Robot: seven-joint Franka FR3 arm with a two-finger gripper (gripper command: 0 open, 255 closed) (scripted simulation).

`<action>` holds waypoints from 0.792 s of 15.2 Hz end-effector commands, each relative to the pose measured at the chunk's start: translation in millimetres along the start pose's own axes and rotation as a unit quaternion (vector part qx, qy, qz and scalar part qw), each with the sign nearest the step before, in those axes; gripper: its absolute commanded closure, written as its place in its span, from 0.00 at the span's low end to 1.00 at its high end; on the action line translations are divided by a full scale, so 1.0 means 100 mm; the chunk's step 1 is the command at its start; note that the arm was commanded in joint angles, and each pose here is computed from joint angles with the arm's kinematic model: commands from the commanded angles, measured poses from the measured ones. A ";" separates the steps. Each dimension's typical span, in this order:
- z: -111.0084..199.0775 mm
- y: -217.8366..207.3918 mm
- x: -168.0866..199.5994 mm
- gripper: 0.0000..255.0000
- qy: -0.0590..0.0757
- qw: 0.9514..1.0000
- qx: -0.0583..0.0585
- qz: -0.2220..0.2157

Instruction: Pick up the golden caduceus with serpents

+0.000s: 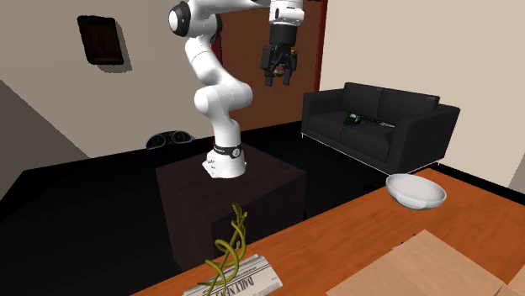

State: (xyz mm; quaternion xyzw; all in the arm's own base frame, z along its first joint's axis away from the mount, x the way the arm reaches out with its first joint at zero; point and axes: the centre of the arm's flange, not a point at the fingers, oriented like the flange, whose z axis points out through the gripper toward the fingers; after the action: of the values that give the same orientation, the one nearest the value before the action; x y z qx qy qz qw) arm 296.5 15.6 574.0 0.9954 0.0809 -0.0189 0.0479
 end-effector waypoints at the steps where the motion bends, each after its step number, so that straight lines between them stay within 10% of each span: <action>1: 0.00 0.00 0.00 0.00 0.000 1.000 0.000 0.000; 12: 1.20 0.74 0.28 0.00 0.004 0.999 -0.007 0.044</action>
State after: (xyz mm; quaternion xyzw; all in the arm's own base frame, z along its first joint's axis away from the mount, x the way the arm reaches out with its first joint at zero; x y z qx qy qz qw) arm 329.8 -59.7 471.0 0.9975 0.0414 -0.0142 0.0547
